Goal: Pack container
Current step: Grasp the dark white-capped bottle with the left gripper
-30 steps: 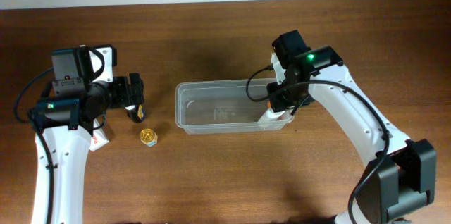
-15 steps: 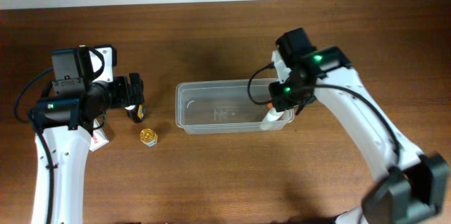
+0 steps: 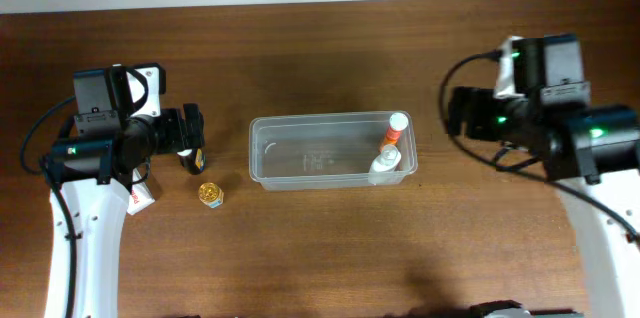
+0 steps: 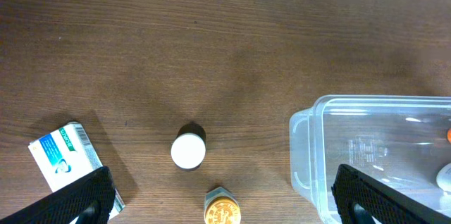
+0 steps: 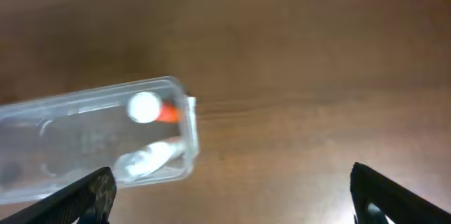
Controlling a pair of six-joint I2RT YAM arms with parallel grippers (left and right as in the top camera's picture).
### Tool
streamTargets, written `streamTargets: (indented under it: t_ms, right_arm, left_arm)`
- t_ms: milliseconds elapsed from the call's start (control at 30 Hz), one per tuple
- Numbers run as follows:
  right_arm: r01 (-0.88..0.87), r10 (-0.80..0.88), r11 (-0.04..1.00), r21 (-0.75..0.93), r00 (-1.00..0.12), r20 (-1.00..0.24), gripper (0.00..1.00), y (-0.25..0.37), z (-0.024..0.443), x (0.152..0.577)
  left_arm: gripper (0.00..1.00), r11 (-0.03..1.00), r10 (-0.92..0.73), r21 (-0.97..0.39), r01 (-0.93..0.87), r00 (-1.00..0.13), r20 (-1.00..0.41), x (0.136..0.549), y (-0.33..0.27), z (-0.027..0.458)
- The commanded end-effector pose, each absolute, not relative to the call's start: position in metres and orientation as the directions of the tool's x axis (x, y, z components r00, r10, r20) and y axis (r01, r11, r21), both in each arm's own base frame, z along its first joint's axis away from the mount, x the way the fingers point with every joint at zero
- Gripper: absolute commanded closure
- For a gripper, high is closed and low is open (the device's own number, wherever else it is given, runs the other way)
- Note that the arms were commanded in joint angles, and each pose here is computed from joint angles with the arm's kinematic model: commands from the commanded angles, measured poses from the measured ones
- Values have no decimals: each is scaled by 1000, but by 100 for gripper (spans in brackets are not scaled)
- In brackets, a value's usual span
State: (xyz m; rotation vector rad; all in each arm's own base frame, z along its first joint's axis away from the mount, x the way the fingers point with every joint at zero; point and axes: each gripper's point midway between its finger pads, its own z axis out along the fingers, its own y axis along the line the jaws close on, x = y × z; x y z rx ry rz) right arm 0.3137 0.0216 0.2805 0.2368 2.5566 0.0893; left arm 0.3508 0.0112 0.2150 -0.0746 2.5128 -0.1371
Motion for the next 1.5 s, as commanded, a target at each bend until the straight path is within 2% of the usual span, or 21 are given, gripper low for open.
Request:
streamTargets:
  t_ms: [0, 133, 267, 433, 600, 767, 900, 967, 1033, 1133, 1467]
  right_arm:
    - [275, 319, 948, 161, -832, -455, 2, -3, 260, 307]
    - [336, 363, 932, 137, -843, -396, 2, -23, 236, 297]
    - [334, 350, 936, 107, -869, -348, 2, -28, 215, 289]
    - [322, 334, 942, 90, -891, -306, 2, -28, 201, 289]
    - [325, 335, 942, 85, -898, -285, 2, -29, 194, 292]
    - [325, 335, 942, 84, -899, -283, 2, -29, 192, 294]
    - [325, 335, 942, 85, -898, -285, 2, -29, 192, 294]
    - [325, 335, 942, 85, -898, -285, 2, -29, 192, 294]
    - [325, 335, 942, 85, -898, -285, 2, -29, 192, 294]
    - [325, 335, 942, 85, -898, -285, 2, -29, 192, 294]
    - [325, 335, 942, 85, -898, -285, 2, -29, 192, 294]
  left_arm:
    - [1, 993, -76, -121, -4, -798, -597, 354, 9, 225]
    - [1, 997, -77, -55, -55, -797, -600, 353, 23, 234]
    - [1, 997, -79, -46, -64, -817, -572, 358, 26, 232]
    - [1, 996, -85, -51, -69, -876, -475, 367, 27, 195]
    - [1, 995, -92, -56, -78, -941, -325, 374, 28, 139]
    - [1, 995, -94, -57, -83, -967, -235, 375, 28, 105]
    - [11, 995, -95, -58, -86, -978, -188, 374, 28, 88]
    - [24, 995, -95, -58, -87, -981, -172, 373, 28, 83]
    - [42, 995, -95, -58, -87, -982, -161, 372, 28, 79]
    - [57, 994, -96, -58, -88, -984, -153, 372, 27, 77]
    - [69, 994, -95, -58, -88, -985, -146, 370, 27, 77]
